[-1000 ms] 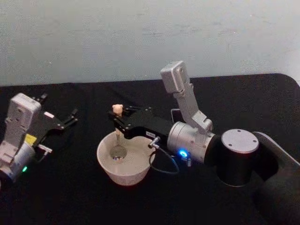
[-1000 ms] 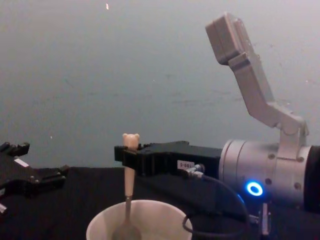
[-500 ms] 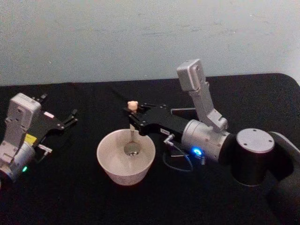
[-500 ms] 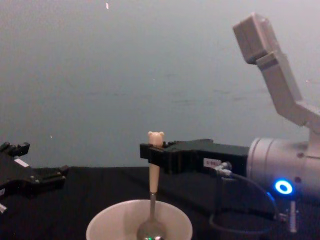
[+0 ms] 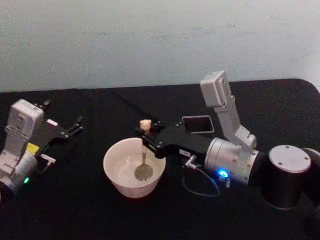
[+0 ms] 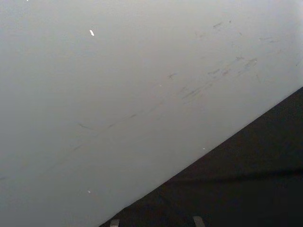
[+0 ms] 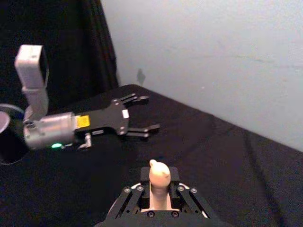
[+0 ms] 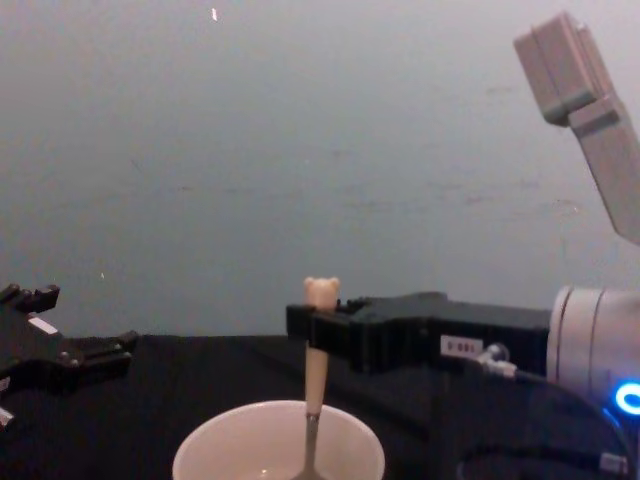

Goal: Pick up the stirring spoon with one hand, stir inside the cup, then place it back in its original position.

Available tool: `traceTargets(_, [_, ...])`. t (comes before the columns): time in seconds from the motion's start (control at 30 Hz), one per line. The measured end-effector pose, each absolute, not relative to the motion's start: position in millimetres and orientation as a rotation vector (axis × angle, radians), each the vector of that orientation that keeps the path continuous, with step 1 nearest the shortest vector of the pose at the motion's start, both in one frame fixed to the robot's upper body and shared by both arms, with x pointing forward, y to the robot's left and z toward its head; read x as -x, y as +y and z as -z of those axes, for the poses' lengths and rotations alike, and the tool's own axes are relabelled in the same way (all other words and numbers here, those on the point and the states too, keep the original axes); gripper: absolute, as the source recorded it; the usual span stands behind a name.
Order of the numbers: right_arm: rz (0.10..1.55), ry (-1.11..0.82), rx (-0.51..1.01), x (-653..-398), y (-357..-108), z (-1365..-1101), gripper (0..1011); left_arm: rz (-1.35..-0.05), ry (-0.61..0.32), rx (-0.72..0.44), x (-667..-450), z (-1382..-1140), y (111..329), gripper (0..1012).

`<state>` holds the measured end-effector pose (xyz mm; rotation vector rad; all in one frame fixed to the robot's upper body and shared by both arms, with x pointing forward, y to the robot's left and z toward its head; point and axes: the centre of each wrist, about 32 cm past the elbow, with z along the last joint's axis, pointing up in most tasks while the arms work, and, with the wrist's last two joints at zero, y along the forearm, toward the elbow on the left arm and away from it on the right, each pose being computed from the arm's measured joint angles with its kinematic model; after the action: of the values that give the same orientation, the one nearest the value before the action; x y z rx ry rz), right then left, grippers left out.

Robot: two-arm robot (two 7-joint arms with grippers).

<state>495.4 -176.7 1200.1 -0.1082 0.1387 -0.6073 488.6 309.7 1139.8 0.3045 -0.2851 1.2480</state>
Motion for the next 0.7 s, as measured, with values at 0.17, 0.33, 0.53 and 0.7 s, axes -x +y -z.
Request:
traceTargets(0.17, [0.574, 0.151, 0.116, -490, -171, -1197, 226, -1.248, -0.285, -0.304, -489, -1140, 310, 1002])
traceTargets(0.33, [0.55, 0.155, 0.113, -489, -164, -1197, 226, -1.248, -0.285, -0.304, -489, -1140, 310, 1001])
traceTargets(0.53, [0.538, 0.153, 0.102, -492, -153, -1196, 226, -1.248, -0.285, -0.304, -489, -1140, 310, 1001])
traceTargets(0.7, [0.552, 0.143, 0.1, -498, -144, -1196, 226, -1.248, -0.285, -0.305, -489, -1140, 310, 1001])
